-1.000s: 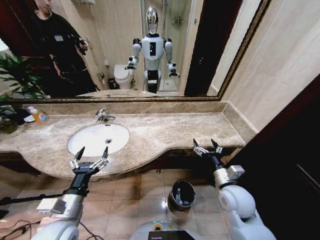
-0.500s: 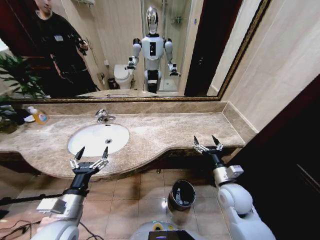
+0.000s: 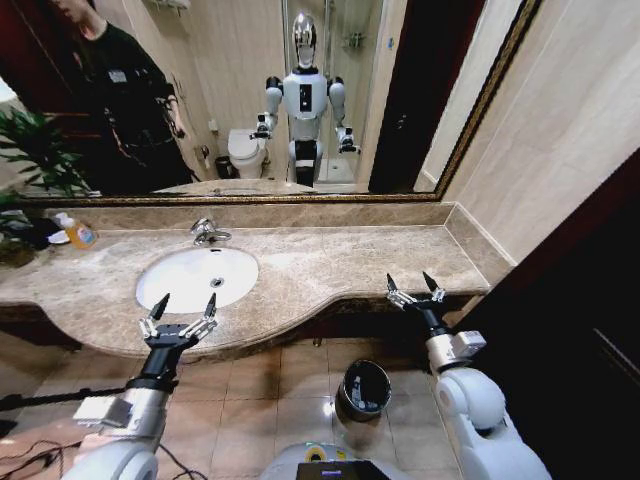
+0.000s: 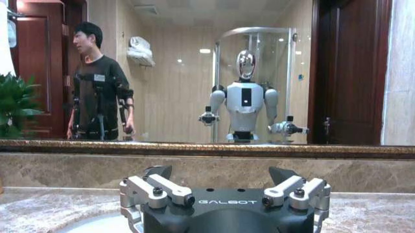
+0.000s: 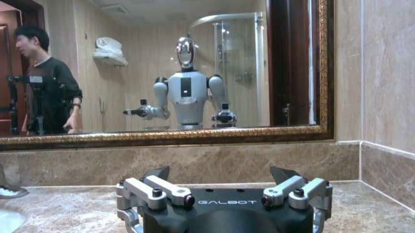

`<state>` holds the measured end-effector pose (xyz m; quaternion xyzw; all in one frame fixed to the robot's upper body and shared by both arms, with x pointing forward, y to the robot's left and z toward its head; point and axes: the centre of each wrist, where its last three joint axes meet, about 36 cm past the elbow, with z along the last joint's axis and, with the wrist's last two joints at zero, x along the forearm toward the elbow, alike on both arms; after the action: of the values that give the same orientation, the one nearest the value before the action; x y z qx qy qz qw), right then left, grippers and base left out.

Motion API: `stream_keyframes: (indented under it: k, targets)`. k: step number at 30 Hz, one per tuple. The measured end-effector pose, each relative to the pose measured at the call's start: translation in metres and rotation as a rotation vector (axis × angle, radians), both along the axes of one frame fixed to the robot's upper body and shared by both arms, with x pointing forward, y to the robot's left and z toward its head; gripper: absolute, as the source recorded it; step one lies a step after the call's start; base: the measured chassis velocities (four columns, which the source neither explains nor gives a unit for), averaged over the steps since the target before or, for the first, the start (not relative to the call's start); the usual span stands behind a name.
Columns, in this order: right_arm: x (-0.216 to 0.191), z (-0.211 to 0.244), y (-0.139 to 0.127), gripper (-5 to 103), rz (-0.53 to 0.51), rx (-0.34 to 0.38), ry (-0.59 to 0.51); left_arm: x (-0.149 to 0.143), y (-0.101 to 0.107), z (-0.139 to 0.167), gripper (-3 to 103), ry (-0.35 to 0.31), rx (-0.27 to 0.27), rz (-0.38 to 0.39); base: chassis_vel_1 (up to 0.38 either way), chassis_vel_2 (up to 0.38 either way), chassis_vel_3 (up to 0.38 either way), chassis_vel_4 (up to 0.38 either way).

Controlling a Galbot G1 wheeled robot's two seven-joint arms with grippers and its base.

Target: Pick up the trash from the sink and place it in the trash bin.

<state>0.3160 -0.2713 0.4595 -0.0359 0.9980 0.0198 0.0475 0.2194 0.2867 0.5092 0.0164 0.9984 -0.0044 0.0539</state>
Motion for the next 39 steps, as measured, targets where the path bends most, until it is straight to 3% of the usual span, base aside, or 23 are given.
stream_keyframes:
  k: [39]
  targets:
    - [0.0,-0.0003,0.0,100,-0.001,0.001,0.002,0.0,0.0,0.0,100,0.0,0.0,0.0,0.0,0.0,0.0,0.0]
